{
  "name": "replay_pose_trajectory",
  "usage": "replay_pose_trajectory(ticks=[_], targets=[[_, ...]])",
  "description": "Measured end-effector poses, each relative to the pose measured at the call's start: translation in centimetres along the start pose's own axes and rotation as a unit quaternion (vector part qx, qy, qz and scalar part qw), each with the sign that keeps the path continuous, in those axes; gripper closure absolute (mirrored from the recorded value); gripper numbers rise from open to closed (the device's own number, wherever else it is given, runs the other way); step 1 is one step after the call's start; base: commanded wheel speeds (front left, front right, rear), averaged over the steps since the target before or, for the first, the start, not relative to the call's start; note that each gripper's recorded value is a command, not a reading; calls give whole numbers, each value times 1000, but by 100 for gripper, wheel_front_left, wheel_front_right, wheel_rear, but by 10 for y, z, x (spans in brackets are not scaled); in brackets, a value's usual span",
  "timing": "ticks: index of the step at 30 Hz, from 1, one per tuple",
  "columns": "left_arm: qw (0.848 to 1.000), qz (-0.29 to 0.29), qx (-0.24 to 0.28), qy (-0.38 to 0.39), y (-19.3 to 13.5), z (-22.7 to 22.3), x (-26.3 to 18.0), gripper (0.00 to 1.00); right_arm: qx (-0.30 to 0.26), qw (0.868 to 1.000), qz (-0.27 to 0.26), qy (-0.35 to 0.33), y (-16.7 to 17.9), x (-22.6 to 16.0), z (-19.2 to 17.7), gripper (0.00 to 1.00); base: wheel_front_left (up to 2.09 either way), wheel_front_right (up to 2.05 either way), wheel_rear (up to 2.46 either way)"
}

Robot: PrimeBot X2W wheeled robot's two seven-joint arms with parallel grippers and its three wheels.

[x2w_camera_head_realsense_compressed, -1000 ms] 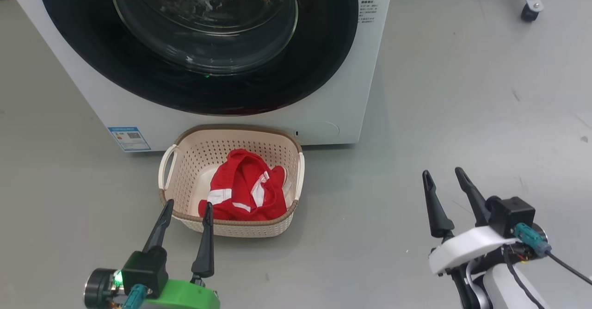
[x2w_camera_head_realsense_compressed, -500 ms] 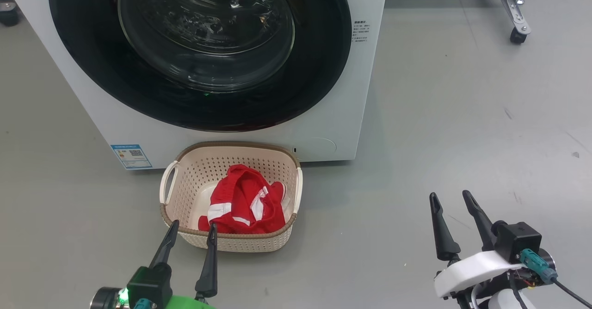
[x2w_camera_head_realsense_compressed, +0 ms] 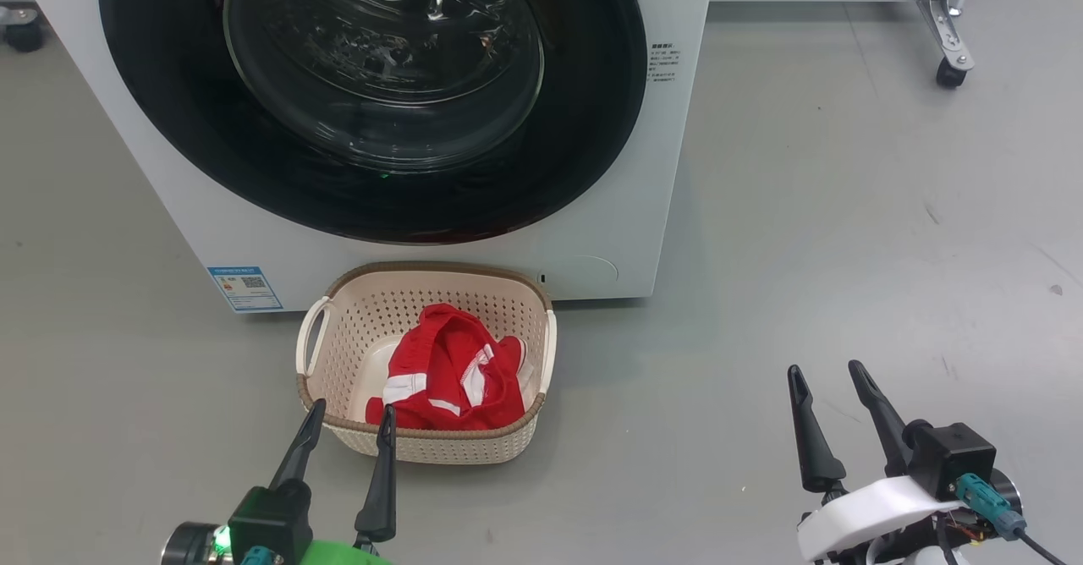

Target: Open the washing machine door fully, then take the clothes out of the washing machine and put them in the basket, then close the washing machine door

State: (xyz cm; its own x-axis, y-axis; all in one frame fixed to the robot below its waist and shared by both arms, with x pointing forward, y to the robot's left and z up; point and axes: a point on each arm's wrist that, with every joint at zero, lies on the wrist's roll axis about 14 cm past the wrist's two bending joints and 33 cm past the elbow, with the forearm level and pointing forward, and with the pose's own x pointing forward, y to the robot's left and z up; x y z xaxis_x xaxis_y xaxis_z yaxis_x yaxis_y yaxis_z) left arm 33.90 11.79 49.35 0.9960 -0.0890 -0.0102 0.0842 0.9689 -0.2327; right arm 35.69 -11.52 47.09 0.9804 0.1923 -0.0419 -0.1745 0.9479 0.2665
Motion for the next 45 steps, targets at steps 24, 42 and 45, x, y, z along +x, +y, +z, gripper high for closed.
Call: replay_pose_trajectory(ticks=[24,42,45], targets=[[1000,1,-1,-7,0,6,0,0,4,1000,-1,-4,2,-6,2,0,0,0,0],[999,2,-42,21,-2,-10,-10,100,54,998,-21,23,-3,-17,-16,100,0,0,0],[998,7,-66,20,-1,-9,-9,100,78,996,-31,25,-7,-17,-16,100,0,0,0]])
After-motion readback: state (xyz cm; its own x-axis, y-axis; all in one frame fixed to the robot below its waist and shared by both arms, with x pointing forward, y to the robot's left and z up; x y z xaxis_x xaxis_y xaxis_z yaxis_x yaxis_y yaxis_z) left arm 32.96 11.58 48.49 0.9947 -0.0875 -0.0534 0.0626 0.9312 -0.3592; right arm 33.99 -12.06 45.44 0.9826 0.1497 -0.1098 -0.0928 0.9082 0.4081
